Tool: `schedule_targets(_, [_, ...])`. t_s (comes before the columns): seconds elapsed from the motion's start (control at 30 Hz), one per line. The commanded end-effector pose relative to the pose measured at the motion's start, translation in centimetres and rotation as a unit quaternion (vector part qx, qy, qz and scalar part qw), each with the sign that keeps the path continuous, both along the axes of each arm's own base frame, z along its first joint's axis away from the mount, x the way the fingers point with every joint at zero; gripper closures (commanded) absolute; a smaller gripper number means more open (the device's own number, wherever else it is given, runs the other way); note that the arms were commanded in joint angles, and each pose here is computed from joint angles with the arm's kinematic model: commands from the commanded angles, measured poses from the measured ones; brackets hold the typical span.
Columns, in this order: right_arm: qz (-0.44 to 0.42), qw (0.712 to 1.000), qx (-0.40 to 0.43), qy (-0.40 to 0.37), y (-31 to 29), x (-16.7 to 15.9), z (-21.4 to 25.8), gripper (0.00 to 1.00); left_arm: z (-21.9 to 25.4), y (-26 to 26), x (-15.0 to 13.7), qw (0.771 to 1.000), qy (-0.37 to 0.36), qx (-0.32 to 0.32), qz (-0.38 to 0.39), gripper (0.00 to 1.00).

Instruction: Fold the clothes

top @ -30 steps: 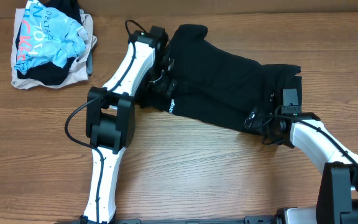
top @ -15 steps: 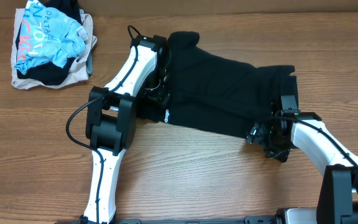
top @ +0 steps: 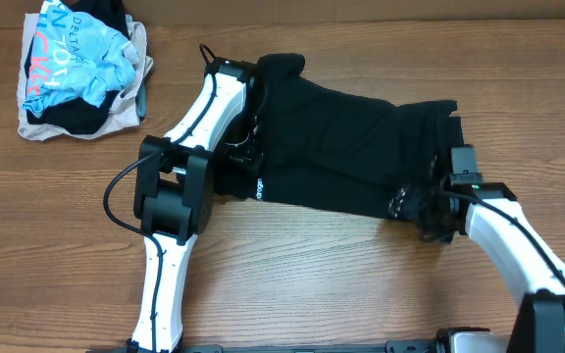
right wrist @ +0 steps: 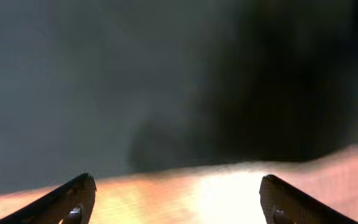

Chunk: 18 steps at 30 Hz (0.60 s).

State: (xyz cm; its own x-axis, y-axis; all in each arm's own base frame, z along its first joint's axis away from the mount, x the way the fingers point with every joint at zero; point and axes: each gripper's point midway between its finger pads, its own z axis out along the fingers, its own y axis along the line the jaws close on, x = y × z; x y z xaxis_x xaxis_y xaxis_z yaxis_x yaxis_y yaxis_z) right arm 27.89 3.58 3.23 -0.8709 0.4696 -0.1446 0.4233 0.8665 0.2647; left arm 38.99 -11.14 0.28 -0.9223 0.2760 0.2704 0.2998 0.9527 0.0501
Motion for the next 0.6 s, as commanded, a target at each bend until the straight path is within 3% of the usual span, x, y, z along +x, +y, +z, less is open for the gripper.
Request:
schedule_targets(0.0, [0.035, 0.996, -0.042, -0.073, -0.8, 3.0, 1.6, 0.12, 0.5, 1.1, 1.1, 0.999, -0.029, 0.016, 0.015, 0.10])
schedule_targets(0.27, [0.070, 0.984, -0.135, -0.092, -3.4, 5.6, -0.6, 0.13, 0.3, 0.7, 2.0, 0.999, -0.048, 0.006, 0.016, 0.09])
schedule_targets(0.57, [0.036, 0.990, -0.137, -0.012, -4.0, 3.4, -4.2, 0.13, 0.4, 0.7, 1.5, 0.999, -0.038, 0.006, 0.017, 0.09])
